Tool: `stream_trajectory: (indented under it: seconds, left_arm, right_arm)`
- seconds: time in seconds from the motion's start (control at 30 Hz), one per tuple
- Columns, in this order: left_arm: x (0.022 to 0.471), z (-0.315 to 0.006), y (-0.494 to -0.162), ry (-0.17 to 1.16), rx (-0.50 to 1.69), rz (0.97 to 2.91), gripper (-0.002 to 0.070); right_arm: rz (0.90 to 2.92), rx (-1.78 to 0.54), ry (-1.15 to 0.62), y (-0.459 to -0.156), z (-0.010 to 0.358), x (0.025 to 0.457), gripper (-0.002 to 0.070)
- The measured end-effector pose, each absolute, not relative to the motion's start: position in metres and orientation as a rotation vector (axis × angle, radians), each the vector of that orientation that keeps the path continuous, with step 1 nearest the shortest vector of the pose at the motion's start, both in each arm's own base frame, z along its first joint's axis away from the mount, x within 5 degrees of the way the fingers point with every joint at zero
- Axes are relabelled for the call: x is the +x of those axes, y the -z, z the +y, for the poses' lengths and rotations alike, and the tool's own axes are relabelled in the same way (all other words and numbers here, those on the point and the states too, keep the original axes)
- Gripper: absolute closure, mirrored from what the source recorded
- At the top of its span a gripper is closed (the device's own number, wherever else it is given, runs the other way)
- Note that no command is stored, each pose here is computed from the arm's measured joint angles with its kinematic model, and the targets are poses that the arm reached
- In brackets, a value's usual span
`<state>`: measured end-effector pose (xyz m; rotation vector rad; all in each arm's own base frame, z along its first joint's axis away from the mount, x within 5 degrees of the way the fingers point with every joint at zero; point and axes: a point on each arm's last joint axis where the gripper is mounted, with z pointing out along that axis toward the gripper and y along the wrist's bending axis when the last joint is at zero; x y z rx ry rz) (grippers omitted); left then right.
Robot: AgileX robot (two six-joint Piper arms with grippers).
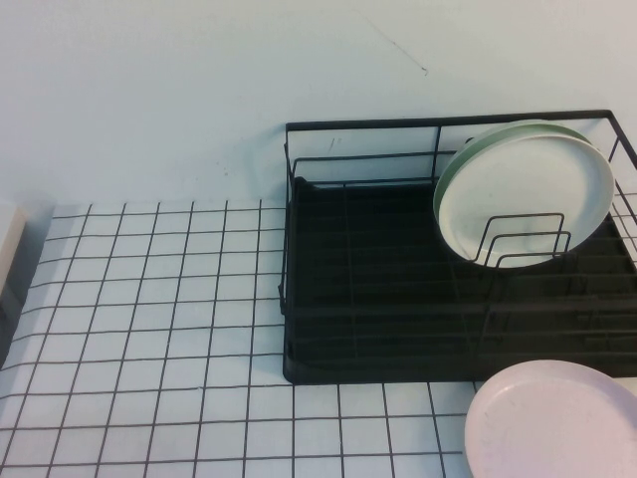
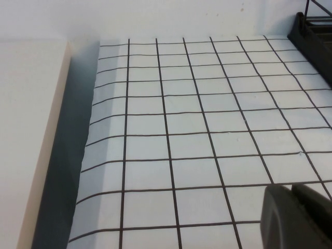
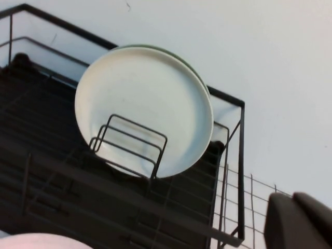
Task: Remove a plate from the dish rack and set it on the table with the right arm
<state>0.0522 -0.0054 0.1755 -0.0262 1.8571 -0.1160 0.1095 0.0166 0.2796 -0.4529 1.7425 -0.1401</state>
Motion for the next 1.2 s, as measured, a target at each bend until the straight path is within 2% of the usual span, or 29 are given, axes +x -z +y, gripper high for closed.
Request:
stream_trajectory:
  seconds: [0.27,0.6,0.87,1.0,1.2]
  left_arm:
    - [0.052,-0.005,-0.175,0.116,-0.026,1.857,0.0678]
    - [0.052,-0.005,-0.175,0.116,-0.026,1.857,0.0678]
    - [0.052,-0.005,-0.175,0.116,-0.026,1.857,0.0678]
    - [0.052,-0.005,-0.175,0.116,-0.026,1.857,0.0678]
    - [0.052,-0.005,-0.175,0.113,-0.022,1.857,0.0678]
  right_arm:
    - [1.513,-0.322,0.171,-0.280,0.009,0.088,0.0678]
    - [1.335,-0.090,0.131,-0.259,-0.001,0.050,0.0678]
    - [1.372,-0.057,0.106,-0.236,-0.002,0.053,0.0678]
    - [1.452,-0.012,0.041,-0.211,-0.001,0.057,0.0678]
    - [1.635,0.023,0.101,-0.192,-0.004,0.057,0.0678]
